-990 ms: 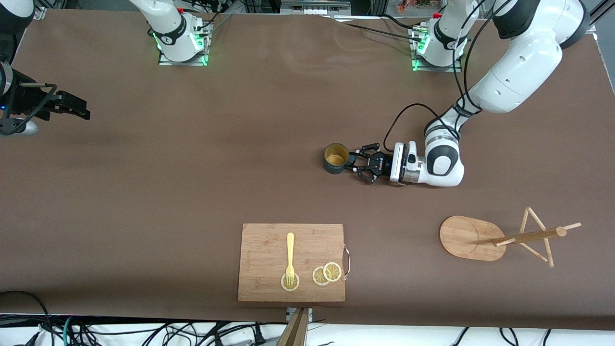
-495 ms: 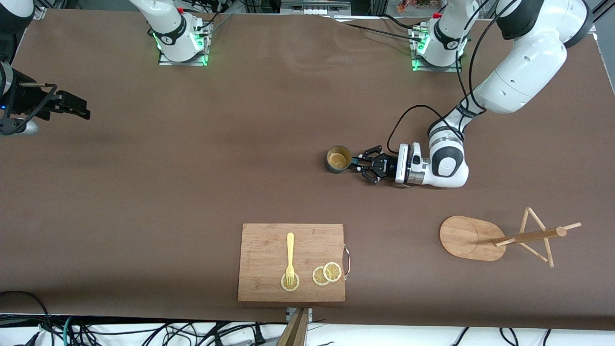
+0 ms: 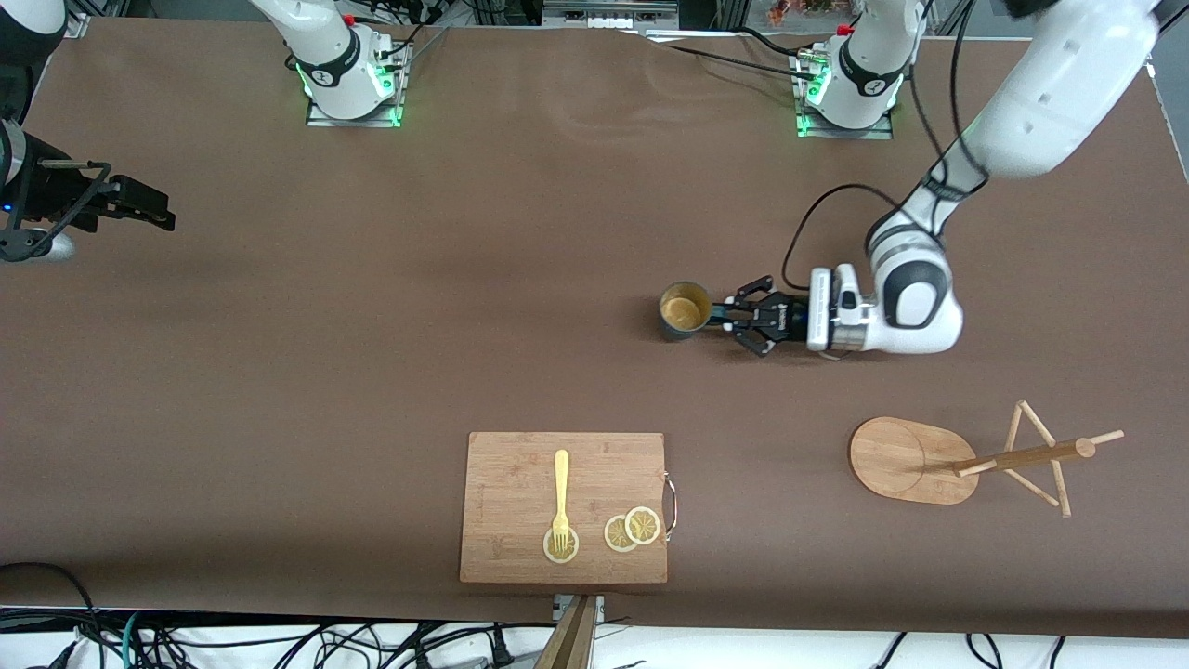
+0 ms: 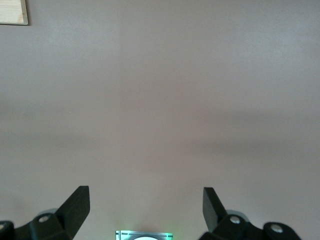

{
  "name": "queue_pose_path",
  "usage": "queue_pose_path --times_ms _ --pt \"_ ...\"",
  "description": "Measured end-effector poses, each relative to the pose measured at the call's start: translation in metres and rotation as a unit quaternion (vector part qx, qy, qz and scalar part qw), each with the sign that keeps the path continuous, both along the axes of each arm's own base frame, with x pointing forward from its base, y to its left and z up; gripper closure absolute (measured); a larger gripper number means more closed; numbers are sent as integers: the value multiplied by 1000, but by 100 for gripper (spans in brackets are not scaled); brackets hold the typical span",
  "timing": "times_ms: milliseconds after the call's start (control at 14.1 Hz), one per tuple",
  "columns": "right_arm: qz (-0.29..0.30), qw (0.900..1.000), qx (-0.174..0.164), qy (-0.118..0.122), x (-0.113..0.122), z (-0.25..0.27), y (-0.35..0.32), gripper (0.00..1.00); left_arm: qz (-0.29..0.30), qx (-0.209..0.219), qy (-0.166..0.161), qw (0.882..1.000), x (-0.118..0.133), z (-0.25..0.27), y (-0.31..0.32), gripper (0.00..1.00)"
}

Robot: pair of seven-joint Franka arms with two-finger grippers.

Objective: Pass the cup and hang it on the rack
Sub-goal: 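Lift the mug by the handle with the left gripper toward the rack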

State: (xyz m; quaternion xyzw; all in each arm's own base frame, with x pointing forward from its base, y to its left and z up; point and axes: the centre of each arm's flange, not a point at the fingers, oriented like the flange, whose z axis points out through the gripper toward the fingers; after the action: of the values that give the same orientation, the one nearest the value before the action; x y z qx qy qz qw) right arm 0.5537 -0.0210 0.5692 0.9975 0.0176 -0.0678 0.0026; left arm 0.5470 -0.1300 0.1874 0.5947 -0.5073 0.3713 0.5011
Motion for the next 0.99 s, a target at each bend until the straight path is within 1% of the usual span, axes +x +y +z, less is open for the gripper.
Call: queue_pose_path --times_ms 71,212,354,495,707,848,919,990 --pt "0 1000 0 0 0 0 0 0 17 15 27 999 -9 20 20 79" --pt "0 1000 0 0 0 0 0 0 35 29 77 996 -27 49 60 79" --pt "0 1000 0 0 0 0 0 0 64 41 128 989 -37 68 111 79" --pt "0 1000 0 0 0 0 0 0 99 20 167 981 -47 80 165 79" --pt "0 1000 0 0 0 0 0 0 144 -25 225 963 -65 87 234 79" --pt "0 1000 0 0 0 0 0 0 151 -41 282 947 -76 94 266 79" --pt "0 1000 0 0 0 0 0 0 156 -51 301 939 -76 98 279 79" --pt "0 1000 0 0 0 0 0 0 163 -58 310 935 -72 101 292 79"
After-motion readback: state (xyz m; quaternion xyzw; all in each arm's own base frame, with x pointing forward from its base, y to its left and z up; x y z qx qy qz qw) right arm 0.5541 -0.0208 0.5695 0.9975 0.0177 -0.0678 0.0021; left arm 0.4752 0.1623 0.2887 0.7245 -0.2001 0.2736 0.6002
